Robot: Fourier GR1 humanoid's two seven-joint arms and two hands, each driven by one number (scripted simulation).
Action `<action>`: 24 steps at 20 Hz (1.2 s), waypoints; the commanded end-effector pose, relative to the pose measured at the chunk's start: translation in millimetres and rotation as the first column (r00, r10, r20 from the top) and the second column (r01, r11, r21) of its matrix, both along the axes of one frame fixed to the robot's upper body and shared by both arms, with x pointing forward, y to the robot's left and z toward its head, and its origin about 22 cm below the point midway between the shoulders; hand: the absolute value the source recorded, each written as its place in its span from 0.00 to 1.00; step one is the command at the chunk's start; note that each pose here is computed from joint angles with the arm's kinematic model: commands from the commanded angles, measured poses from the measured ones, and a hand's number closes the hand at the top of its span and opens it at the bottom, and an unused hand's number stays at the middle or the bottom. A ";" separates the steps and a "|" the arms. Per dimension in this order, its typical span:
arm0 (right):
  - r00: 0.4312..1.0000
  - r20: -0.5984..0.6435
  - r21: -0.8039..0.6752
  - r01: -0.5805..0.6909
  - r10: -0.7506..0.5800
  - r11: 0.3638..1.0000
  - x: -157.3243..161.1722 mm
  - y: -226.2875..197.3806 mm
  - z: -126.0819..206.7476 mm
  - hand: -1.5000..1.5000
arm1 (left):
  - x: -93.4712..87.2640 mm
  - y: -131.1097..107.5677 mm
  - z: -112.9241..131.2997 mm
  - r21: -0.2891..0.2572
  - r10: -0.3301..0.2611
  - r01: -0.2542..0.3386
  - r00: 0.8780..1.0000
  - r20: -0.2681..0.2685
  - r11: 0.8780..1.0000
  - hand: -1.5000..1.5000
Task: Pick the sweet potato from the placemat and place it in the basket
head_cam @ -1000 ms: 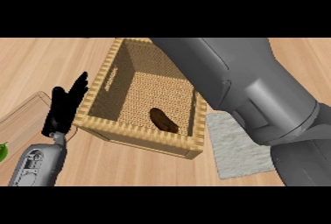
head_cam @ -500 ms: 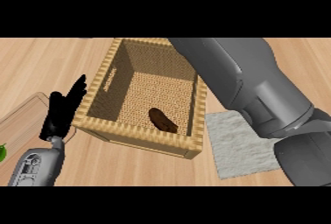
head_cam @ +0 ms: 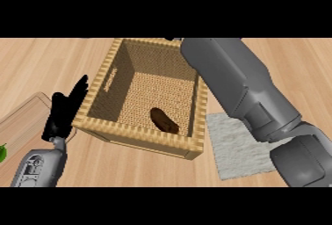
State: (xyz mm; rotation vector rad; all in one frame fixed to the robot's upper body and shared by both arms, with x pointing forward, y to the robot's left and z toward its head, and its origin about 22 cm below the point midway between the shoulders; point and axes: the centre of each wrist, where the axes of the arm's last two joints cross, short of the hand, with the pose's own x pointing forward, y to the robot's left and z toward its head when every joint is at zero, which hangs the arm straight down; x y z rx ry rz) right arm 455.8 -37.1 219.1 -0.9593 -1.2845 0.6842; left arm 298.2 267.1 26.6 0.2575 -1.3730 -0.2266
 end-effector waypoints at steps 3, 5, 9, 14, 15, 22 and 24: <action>0.997 0.075 0.107 -0.009 0.001 0.994 -4.4 2.3 -25.4 0.00 | 6.2 9.7 5.7 0.018 0.009 -0.009 1.000 -0.007 1.000 0.50; 0.991 0.134 0.137 -0.017 -0.001 0.990 1.0 -14.3 -21.4 0.00 | -2.5 18.9 -5.5 0.008 0.005 -0.004 1.000 -0.014 1.000 0.50; 0.956 0.278 0.221 0.033 -0.095 0.975 3.5 -27.4 -14.1 0.00 | 1.1 6.2 0.0 0.011 0.020 -0.020 1.000 0.000 1.000 0.50; 0.896 0.357 0.322 0.147 -0.264 0.935 4.7 -43.3 -9.9 0.00 | -7.3 3.6 -1.9 -0.009 0.013 -0.013 1.000 -0.020 1.000 0.50; 0.893 0.334 0.357 0.176 -0.301 0.917 8.0 -54.2 -15.0 0.00 | 1.1 2.3 3.3 0.003 0.019 -0.019 1.000 0.002 1.000 0.50; 0.873 0.288 0.430 0.250 -0.394 0.867 -1.3 -152.9 -1.8 0.00 | -4.4 28.8 9.8 0.009 0.051 -0.051 0.999 -0.017 0.999 0.50; 0.900 0.245 0.407 0.243 -0.362 0.880 -15.3 -165.3 -20.2 0.00 | -19.3 28.8 -4.2 0.016 0.073 -0.073 0.997 -0.029 0.997 0.50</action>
